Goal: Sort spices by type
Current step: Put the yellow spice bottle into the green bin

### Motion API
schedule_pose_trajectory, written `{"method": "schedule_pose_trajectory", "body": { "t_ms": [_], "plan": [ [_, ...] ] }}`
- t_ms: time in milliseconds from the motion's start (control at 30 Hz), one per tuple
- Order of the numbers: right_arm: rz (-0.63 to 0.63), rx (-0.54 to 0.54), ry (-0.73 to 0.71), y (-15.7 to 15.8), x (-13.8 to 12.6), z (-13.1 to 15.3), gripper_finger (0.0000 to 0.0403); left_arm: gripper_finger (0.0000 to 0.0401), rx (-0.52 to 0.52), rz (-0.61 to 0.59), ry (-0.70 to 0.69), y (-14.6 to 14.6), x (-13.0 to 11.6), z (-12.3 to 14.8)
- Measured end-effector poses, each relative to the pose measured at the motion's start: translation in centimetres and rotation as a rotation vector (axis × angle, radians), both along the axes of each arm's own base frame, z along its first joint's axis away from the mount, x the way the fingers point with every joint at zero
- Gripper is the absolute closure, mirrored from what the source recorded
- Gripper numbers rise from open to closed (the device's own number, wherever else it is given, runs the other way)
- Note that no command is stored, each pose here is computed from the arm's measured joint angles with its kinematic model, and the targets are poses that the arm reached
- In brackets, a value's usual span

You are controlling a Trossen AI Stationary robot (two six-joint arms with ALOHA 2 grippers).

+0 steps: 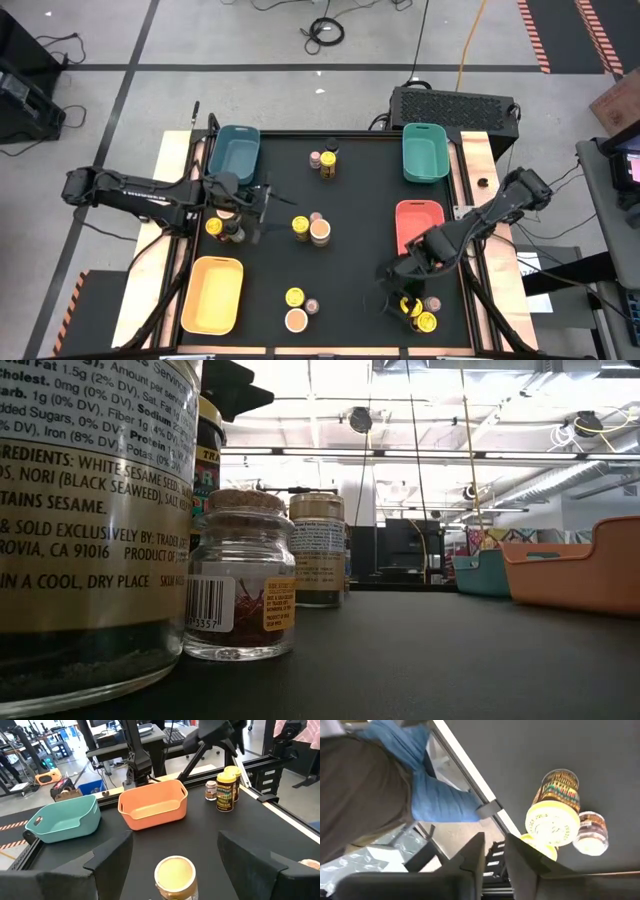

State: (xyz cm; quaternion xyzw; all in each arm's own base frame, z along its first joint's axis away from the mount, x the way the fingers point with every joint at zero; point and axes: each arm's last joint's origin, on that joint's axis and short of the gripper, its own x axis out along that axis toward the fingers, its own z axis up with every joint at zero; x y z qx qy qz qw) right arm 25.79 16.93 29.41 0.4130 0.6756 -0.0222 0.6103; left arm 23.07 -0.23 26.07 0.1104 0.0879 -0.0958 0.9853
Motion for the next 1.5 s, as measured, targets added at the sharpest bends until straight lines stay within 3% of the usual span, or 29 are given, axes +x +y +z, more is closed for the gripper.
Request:
{"method": "schedule_pose_trajectory", "body": {
  "t_ms": [333,533,867,1500],
  "plan": [
    [0.023,-0.026,0.048,1.1,0.5,-1.6,0.0198,0.0111,-0.001,0.0,0.001,0.0,0.0,0.0],
    [0.027,-0.064,0.099,0.9,0.5,-2.3,0.015,0.0111,-0.001,0.0,0.002,0.0,0.0,0.0],
    [-0.018,-0.122,0.21,0.7,-0.2,-2.8,0.0147,0.0111,0.0,0.0,0.003,0.0,0.0,0.0],
    [0.05,-0.21,0.314,2.7,0.2,-6.4,0.0149,0.0111,0.0,0.0,0.008,0.0,0.0,-0.1]
  ]
}}
